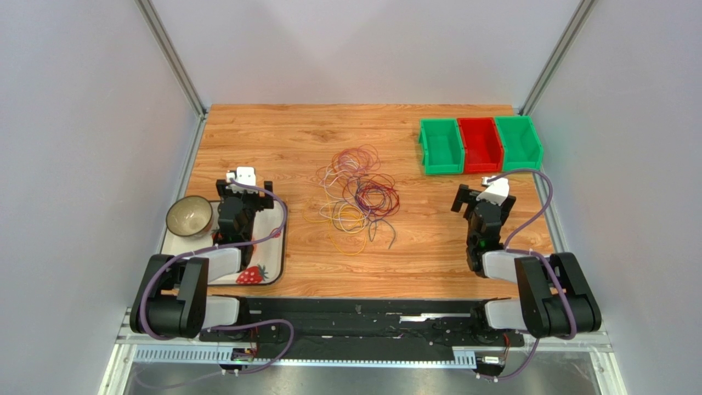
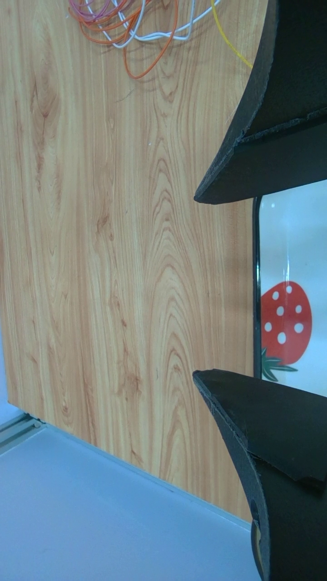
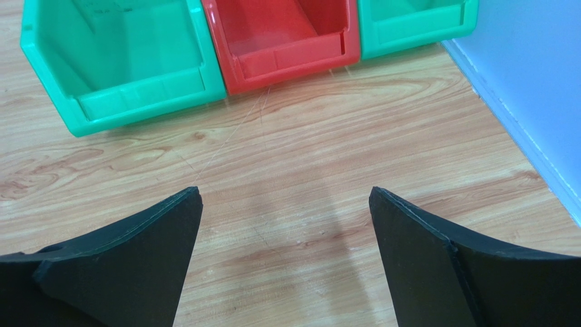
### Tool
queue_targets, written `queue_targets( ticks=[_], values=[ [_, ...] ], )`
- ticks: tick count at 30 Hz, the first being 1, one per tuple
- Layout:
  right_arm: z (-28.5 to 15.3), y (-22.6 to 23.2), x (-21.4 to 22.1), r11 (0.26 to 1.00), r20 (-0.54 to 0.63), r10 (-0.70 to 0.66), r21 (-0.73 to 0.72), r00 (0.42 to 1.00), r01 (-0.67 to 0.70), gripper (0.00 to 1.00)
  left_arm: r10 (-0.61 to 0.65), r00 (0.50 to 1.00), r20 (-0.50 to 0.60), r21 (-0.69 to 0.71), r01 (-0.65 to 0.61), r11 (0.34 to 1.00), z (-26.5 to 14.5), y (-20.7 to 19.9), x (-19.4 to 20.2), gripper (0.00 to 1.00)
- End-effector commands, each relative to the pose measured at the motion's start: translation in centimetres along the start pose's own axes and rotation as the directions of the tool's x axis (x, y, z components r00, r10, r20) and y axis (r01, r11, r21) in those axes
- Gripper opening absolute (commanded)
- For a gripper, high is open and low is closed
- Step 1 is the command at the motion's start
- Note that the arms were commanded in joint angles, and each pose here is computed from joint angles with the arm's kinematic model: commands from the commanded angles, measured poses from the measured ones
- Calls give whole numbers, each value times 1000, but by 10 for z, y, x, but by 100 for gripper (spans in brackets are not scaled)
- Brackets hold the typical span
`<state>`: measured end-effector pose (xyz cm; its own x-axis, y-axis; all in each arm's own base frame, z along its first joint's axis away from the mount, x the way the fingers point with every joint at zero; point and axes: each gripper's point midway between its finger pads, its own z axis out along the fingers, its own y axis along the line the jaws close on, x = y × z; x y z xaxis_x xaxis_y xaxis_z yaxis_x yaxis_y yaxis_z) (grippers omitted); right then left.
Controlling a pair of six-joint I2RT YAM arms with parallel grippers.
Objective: Untangle the cables
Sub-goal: Untie the cable.
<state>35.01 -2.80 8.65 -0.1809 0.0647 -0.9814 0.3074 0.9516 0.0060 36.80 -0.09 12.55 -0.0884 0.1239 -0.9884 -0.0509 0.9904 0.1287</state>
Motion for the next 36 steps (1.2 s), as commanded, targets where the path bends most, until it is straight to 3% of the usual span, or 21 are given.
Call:
queue_targets(
  ticks=[1,2,3,4,5,6,7,10,13,17,19,20,21,22,23,24,25,26,28,32,36],
  values=[
    [-12,5,-51,1000,96,8,1,995,-8,100,-21,999,46,9,21,1000,1,-1,-11,99],
    [-9,15,-87,999,117,35,-26,992,-32,100,-23,999,46,9,23,1000,1,-2,-11,99],
    [-16,14,-65,999,-44,-27,-31,999,25,100,-21,999,43,8,21,1000,1,-1,-10,99],
    [-21,27,-76,996,-90,41,-80,995,-48,100,-23,999,49,9,23,1000,1,-1,-12,99],
    [-29,41,-132,984,-41,104,-142,994,-109,100,-21,999,46,9,21,1000,1,-1,-11,99],
    [-39,50,-128,974,-116,102,-192,988,-124,100,-23,999,46,9,23,1000,1,-2,-11,99],
    [-47,71,-146,928,-137,222,-275,965,-252,100,-23,999,49,11,23,1000,1,-2,-12,99],
    [-57,85,-151,854,-259,389,-259,884,-452,99,-22,999,48,11,21,1000,2,-2,-12,99],
    [-76,117,-148,816,-428,278,-368,860,-447,78,-28,999,47,17,27,999,3,-1,-12,99],
    [-87,142,-145,811,-481,200,-407,854,-420,77,-26,1000,4,15,26,1000,1,1,-9,99],
    [-95,150,-143,806,-504,177,-419,845,-418,77,-62,997,38,9,62,998,0,7,-56,99],
    [-98,152,-142,804,-508,172,-423,844,-418,77,-68,986,-151,-13,67,998,-12,9,-29,99],
    [-103,156,-141,800,-501,162,-437,850,-411,77,-106,992,-63,-31,104,994,-15,19,-98,99],
    [-106,158,-139,801,-502,158,-439,850,-408,77,-140,978,-156,-85,128,988,-29,27,-94,99],
    [-109,162,-141,795,-494,157,-451,855,-407,77,-194,975,-107,-146,178,973,-34,38,-119,99],
    [-110,163,-140,794,-494,158,-452,855,-408,77,-491,871,-21,-276,467,840,-36,45,-121,99],
    [-110,167,-139,792,-496,149,-458,855,-404,76,-618,783,-69,-537,494,684,-65,66,-70,99],
    [-111,169,-137,794,-500,141,-459,854,-400,75,-688,724,-46,-561,551,618,-67,63,-65,99],
    [-110,174,-138,798,-509,127,-457,851,-392,74,-663,732,-157,-363,581,728,-52,34,-79,97],
    [-119,185,-134,796,-526,78,-479,847,-371,75,-602,761,-241,-123,592,797,-38,-2,-119,99],
    [-123,195,-122,791,-555,72,-474,828,-387,75,-490,785,-379,-2,529,849,-22,-30,-122,99]
  ],
)
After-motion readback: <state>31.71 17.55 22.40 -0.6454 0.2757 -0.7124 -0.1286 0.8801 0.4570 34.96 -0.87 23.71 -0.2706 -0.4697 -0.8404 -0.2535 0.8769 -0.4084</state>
